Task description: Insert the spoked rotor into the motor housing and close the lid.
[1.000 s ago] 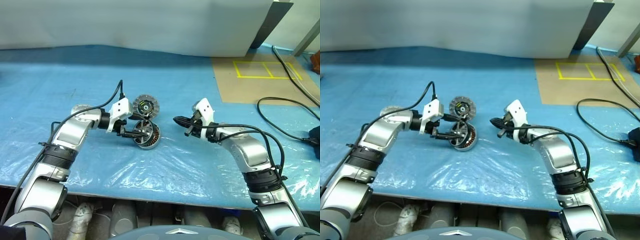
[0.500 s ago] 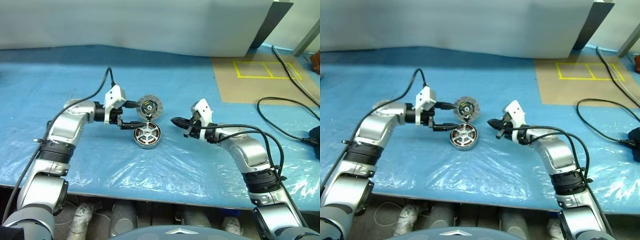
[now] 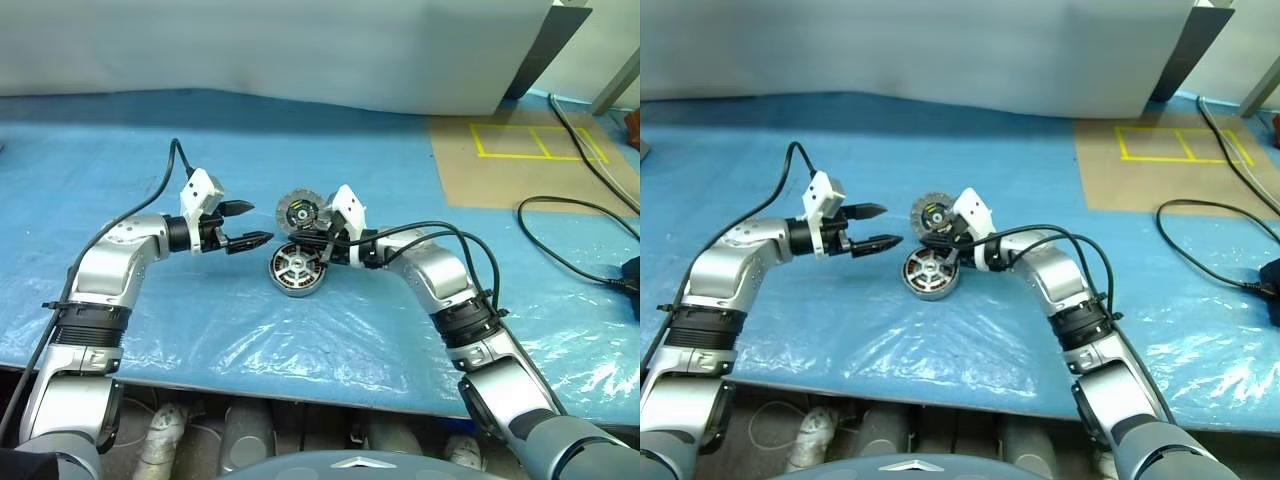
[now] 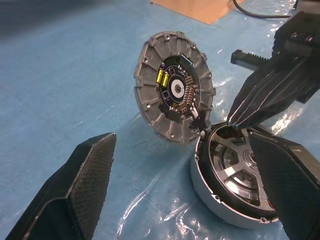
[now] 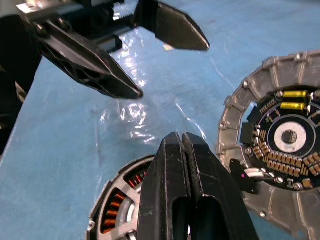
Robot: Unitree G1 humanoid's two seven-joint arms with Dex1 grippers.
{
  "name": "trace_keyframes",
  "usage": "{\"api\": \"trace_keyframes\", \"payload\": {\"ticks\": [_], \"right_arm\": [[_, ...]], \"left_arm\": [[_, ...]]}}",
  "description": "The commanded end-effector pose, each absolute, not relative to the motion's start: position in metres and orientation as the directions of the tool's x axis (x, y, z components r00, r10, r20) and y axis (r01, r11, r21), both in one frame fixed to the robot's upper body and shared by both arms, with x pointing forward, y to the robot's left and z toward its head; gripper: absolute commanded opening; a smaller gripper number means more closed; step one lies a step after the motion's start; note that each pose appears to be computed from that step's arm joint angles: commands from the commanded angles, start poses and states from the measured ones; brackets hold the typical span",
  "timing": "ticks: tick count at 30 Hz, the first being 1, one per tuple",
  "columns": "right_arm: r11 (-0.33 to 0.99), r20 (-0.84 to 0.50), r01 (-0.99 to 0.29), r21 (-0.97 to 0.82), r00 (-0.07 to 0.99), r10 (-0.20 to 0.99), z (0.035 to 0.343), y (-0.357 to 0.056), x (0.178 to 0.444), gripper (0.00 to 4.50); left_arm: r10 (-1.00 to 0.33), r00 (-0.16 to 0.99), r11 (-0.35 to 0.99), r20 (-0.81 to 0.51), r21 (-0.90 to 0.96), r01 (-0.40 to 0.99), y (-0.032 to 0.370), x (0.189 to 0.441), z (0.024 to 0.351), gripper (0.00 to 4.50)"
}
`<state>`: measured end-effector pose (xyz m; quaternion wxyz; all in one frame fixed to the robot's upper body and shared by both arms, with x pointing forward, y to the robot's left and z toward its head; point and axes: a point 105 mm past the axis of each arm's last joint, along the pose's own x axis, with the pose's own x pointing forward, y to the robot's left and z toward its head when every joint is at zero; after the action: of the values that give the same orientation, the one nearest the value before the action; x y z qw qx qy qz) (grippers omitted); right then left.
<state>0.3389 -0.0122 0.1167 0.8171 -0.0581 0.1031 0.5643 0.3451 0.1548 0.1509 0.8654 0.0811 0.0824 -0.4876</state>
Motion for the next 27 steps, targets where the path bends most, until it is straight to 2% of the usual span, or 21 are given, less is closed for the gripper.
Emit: {"api": "trace_keyframes", "payload": {"ticks": [1, 3, 5, 11, 16, 21, 24, 27], "right_arm": [[0.336, -0.347, -0.941, -0.05, 0.332, 0.877, 0.087, -0.015, 0.34, 0.0], [0.307, -0.42, -0.945, -0.115, 0.326, 0.847, 0.067, -0.02, 0.338, 0.0], [0.315, -0.417, -0.941, -0.124, 0.337, 0.844, 0.066, -0.02, 0.339, 0.0], [0.34, -0.25, -0.939, -0.057, 0.343, 0.905, 0.111, -0.012, 0.344, 0.0], [0.289, -0.132, -0.957, 0.007, 0.286, 0.949, 0.147, -0.016, 0.332, 0.0], [0.29, -0.17, -0.957, 0.024, 0.282, 0.944, 0.141, -0.029, 0.32, 0.0], [0.346, -0.19, -0.938, 0.018, 0.337, 0.922, 0.137, -0.043, 0.322, 0.0], [0.404, -0.216, -0.914, 0.015, 0.392, 0.894, 0.131, -0.06, 0.321, 0.0]], "left_arm": [[-0.836, 0.518, 0.512, -0.179, 0.085, 0.855, 0.154, 0.341, 0.164, 4.45], [-0.831, 0.525, 0.519, -0.182, 0.084, 0.851, 0.154, 0.342, 0.163, 4.45], [-0.827, 0.53, 0.524, -0.189, 0.085, 0.847, 0.155, 0.343, 0.161, 4.45], [-0.823, 0.536, 0.526, -0.189, 0.104, 0.844, 0.155, 0.349, 0.164, 4.45], [-0.802, 0.568, 0.553, -0.183, 0.131, 0.823, 0.155, 0.362, 0.165, 4.45], [-0.788, 0.598, 0.593, -0.147, 0.079, 0.801, 0.159, 0.38, 0.169, 4.45], [-0.775, 0.627, 0.63, -0.079, -0.015, 0.777, 0.163, 0.395, 0.177, 4.45], [-0.771, 0.637, 0.631, 0.002, -0.143, 0.763, 0.165, 0.41, 0.185, 3.84]]}}
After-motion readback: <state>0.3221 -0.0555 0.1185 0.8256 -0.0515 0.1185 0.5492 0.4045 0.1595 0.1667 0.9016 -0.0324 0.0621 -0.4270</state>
